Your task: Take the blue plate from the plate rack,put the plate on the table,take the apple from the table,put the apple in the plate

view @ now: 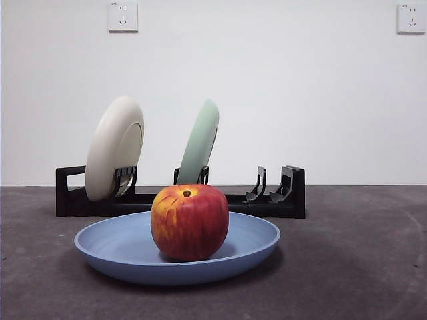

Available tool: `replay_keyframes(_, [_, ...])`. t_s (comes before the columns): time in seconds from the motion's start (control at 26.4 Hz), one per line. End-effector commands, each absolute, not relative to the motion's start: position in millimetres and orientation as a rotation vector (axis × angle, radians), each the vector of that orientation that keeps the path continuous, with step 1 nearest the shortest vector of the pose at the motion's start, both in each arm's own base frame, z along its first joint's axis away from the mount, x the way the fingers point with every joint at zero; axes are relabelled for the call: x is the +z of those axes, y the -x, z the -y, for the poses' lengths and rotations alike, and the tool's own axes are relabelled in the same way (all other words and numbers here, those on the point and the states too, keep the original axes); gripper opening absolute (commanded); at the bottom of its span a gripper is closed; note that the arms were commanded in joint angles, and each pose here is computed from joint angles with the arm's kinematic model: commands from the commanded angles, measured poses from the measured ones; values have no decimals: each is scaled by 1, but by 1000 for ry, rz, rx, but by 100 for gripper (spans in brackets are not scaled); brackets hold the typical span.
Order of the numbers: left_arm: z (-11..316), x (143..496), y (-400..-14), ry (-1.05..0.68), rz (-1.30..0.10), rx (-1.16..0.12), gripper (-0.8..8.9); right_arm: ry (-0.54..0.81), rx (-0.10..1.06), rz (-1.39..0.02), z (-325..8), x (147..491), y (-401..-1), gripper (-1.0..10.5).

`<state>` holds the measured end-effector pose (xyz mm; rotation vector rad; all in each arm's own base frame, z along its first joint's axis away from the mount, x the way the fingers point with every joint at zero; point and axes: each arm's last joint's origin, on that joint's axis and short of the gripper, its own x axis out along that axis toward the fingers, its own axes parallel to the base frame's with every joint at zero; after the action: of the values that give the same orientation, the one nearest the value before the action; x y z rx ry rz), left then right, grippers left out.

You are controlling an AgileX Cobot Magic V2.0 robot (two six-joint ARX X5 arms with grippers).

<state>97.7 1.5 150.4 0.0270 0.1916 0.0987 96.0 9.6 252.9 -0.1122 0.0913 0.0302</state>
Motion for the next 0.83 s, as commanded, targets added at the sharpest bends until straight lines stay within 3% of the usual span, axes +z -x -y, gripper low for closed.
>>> replay_keyframes(0.04, [-2, 147, -98, -16, -196, 104, -3, 141, -17, -127, -4, 215, -95, 5])
replay_keyframes(0.38, [-2, 147, -98, -16, -197, 104, -3, 107, -46, -59, -2, 162, -101, 5])
replay_keyframes(0.64, [-2, 147, -98, -16, -197, 104, -3, 111, -43, -184, -1, 150, -96, 5])
replay_keyframes(0.83, [-2, 148, -98, -16, -196, 104, -3, 63, -45, -181, -1, 150, -96, 5])
